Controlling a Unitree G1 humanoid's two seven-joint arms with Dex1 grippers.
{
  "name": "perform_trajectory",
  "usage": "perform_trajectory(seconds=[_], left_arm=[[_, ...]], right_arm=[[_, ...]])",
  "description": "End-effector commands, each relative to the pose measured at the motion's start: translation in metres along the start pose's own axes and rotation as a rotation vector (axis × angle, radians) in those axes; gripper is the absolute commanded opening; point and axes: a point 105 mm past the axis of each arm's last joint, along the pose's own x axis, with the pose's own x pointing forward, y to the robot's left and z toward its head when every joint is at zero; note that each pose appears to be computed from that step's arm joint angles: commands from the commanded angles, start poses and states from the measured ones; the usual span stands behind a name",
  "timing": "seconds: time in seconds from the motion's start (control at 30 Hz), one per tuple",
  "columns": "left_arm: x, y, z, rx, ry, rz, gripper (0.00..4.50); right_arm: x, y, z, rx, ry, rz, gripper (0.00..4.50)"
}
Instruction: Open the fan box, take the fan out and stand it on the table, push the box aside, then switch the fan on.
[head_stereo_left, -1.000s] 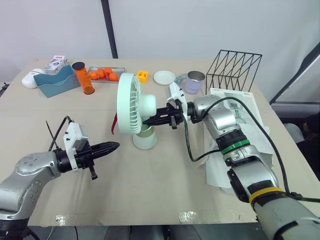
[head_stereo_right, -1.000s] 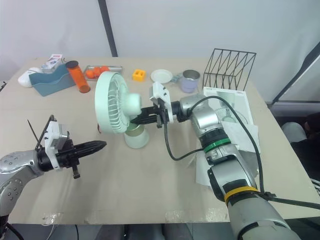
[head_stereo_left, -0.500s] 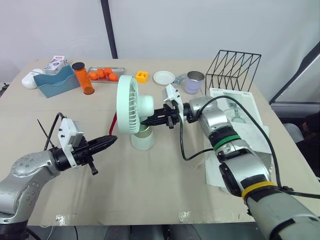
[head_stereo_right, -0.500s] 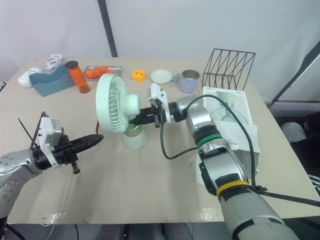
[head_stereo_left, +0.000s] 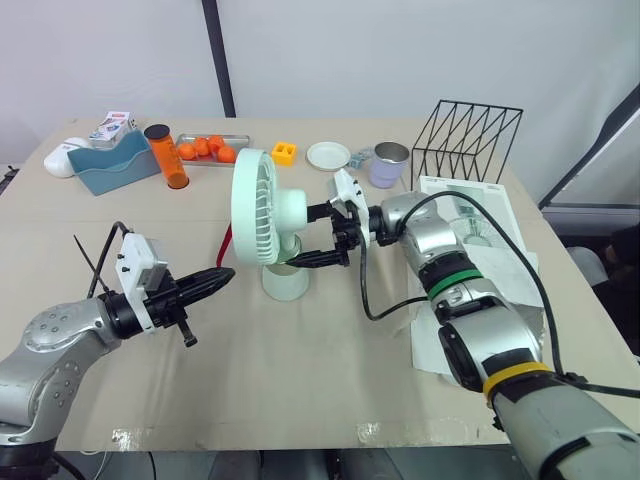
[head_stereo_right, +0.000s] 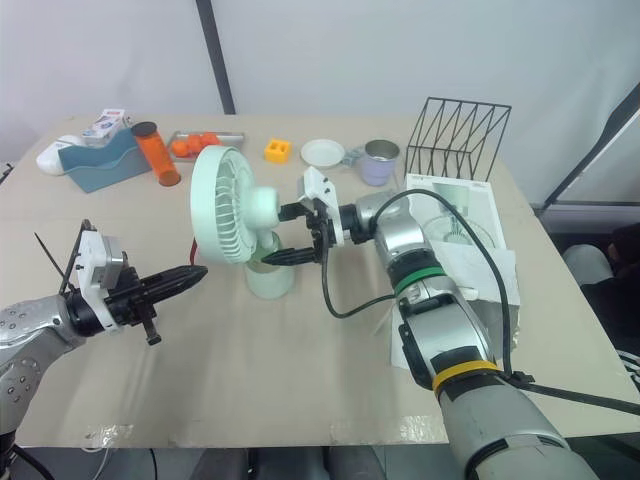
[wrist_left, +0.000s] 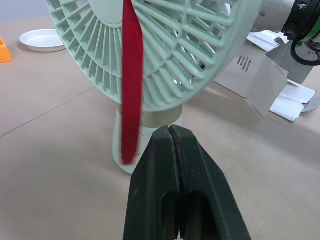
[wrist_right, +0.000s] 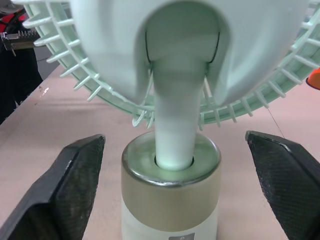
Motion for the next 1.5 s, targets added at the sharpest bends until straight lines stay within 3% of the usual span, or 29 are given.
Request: perform_trajectory(seconds=[0.03, 0.2, 0.37, 0.6, 0.63, 0.83, 1.13, 1.5], left_arm=[[-0.001, 0.001, 0.010, 0.056, -0.012, 0.002, 0.00], [-0.004, 0.005, 0.009, 0.067, -0.009, 0.043, 0.00], [-0.003, 0.011, 0.006, 0.069, -0.011, 0.109, 0.00], [-0.003, 0.005, -0.014, 0.037, 0.020, 0.142, 2.06], [-0.003, 0.004, -0.016, 0.038, 0.025, 0.141, 2.16], [-0.005, -0.004, -0.038, 0.072, 0.096, 0.120, 4.34], [-0.006, -0.007, -0.065, 0.111, 0.146, 0.148, 4.43], [-0.002, 0.001, -0.073, 0.106, 0.156, 0.232, 4.43]], right_arm=[[-0.012, -0.001, 0.014, -0.047, -0.030, -0.027, 4.44], [-0.033, 0.013, 0.018, -0.030, -0.055, -0.101, 4.44], [-0.053, 0.046, 0.008, -0.002, -0.032, -0.215, 4.44], [-0.046, 0.089, -0.001, -0.002, -0.019, -0.397, 4.50], [-0.043, 0.093, -0.003, 0.001, -0.016, -0.406, 4.50], [-0.038, 0.108, -0.023, 0.033, 0.011, -0.540, 4.50], [-0.046, 0.118, -0.045, 0.069, 0.006, -0.671, 4.50], [-0.041, 0.129, -0.067, 0.200, -0.018, -0.686, 4.50]])
